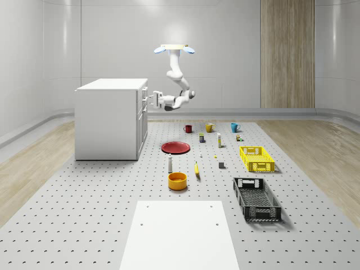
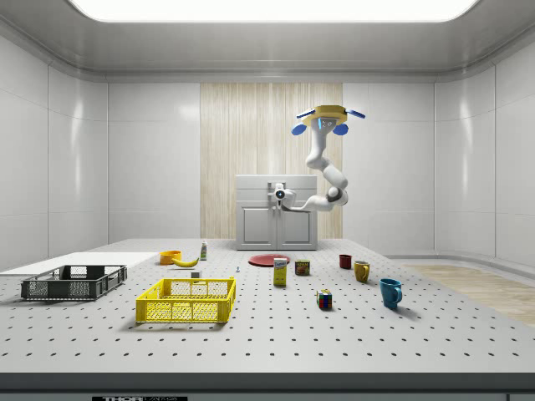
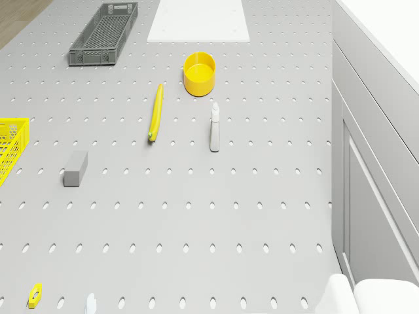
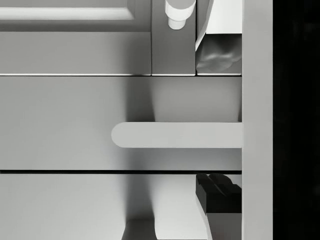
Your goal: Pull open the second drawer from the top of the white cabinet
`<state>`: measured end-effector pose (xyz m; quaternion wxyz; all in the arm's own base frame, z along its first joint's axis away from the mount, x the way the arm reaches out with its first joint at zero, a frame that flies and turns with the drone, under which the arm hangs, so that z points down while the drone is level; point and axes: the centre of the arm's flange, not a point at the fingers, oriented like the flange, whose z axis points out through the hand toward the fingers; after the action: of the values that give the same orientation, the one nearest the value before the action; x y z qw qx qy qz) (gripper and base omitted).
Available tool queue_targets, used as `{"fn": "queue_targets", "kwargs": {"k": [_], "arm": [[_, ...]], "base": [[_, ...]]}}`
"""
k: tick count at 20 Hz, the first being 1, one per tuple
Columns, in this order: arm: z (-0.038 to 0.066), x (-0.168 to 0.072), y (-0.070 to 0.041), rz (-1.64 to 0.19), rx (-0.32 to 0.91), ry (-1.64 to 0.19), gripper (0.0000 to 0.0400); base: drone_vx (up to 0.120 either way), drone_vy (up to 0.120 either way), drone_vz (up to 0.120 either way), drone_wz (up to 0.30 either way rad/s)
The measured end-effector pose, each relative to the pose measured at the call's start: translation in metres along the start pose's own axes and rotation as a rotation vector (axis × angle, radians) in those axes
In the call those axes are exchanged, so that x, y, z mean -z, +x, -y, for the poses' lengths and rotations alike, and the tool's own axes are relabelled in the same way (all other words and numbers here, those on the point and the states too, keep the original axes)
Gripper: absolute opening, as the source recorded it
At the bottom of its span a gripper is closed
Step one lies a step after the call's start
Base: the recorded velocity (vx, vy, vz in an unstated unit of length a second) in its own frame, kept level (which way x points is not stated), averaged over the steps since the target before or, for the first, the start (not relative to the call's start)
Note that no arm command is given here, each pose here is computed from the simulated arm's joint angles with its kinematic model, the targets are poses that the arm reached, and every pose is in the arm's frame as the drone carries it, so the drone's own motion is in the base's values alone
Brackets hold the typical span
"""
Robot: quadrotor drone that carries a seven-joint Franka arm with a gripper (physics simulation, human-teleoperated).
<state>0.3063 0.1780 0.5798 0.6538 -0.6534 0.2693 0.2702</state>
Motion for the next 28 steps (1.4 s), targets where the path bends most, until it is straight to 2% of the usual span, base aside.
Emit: {"fn": "queue_targets", "kwargs": {"k": [6, 23, 25, 26, 28], "arm": [[0.0, -0.019, 0.0, 0.0, 0.0, 0.0, 0.03], [0.0, -0.051, 0.0, 0.0, 0.0, 0.0, 0.03], [0.0, -0.052, 0.0, 0.0, 0.0, 0.0, 0.0221], [-0.001, -0.052, 0.001, 0.0, 0.011, 0.0, 0.0202], [-0.001, -0.053, 0.003, -0.005, 0.02, -0.007, 0.0195]], "base": [[0.0, 0.0, 0.0, 0.0], [0.0, 0.0, 0.0, 0.0], [0.0, 0.0, 0.0, 0.0], [0.0, 0.0, 0.0, 0.0], [0.0, 0.0, 0.0, 0.0]]}}
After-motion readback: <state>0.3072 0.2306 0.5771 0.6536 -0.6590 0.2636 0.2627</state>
